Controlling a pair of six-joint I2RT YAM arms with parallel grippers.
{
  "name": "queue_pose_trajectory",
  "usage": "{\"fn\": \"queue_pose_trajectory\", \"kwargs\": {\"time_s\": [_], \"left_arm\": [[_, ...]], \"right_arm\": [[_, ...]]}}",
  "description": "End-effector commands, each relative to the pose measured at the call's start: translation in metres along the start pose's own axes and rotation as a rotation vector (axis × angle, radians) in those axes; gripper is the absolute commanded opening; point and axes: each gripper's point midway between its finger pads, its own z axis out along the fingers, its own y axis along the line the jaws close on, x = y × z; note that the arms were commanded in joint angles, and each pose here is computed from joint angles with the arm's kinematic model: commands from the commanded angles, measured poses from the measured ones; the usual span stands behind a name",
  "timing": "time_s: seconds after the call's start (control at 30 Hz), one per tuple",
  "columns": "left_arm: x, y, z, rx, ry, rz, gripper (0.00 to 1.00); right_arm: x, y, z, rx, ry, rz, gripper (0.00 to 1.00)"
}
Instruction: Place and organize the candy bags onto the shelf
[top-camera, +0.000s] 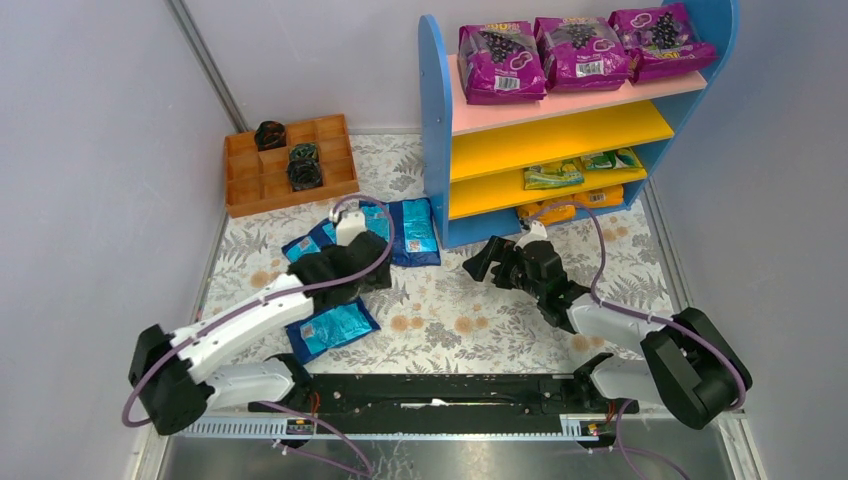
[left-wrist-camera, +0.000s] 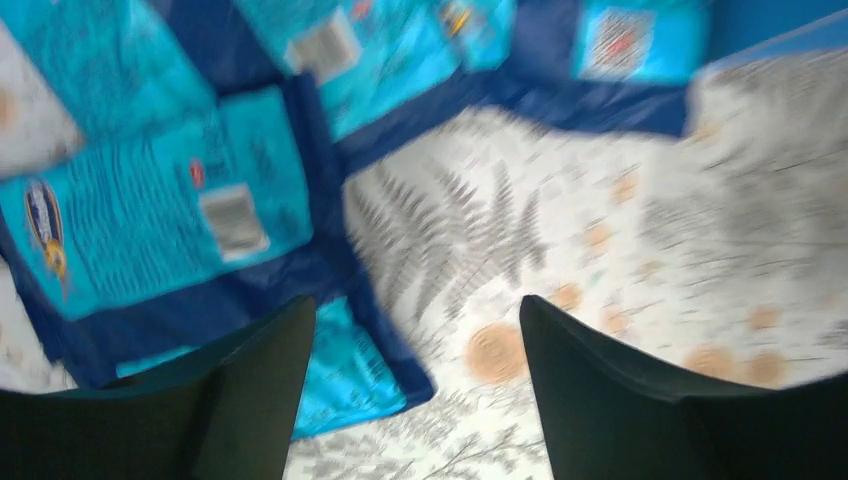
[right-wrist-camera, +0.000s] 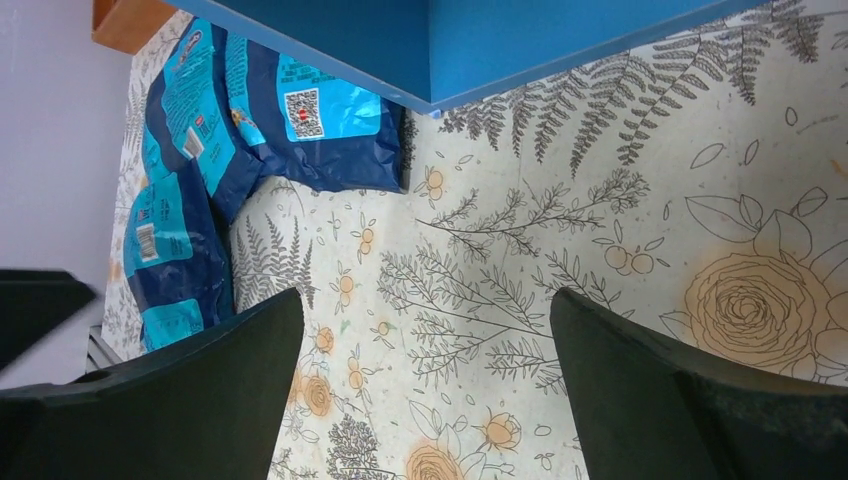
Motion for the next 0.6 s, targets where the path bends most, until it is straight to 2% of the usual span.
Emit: {"fn": "queue_pose_trajectory", "kwargs": {"time_s": [0.0, 0.1, 0.23, 0.37, 0.57], "left_arm": [[0.065, 0.033, 0.008, -0.132, 0.251, 0.022, 0.7], [0.085, 0.038, 0.018, -0.19, 0.3, 0.068, 0.69], [0.094, 0.038, 0.019, -0.3, 0.277, 0.179, 0.72], [0.116, 0.039, 0.021, -0.392, 0.292, 0.274, 0.77], [0.124, 0.05, 0.032, -0.473, 0.264, 0.331, 0.74]], "right_arm": [[-0.015, 0.018, -0.005, -0.068, -0.053, -0.061, 1.0], [-0.014, 0.023, -0.002, -0.096, -0.047, -0.06, 1.0], [-0.005, 0.027, 0.003, -0.122, 0.007, -0.049, 1.0], [-0.003, 0.027, 0.002, -0.133, 0.005, -0.044, 1.0], [0.003, 0.022, 0.006, -0.128, 0.017, -0.031, 1.0]]}}
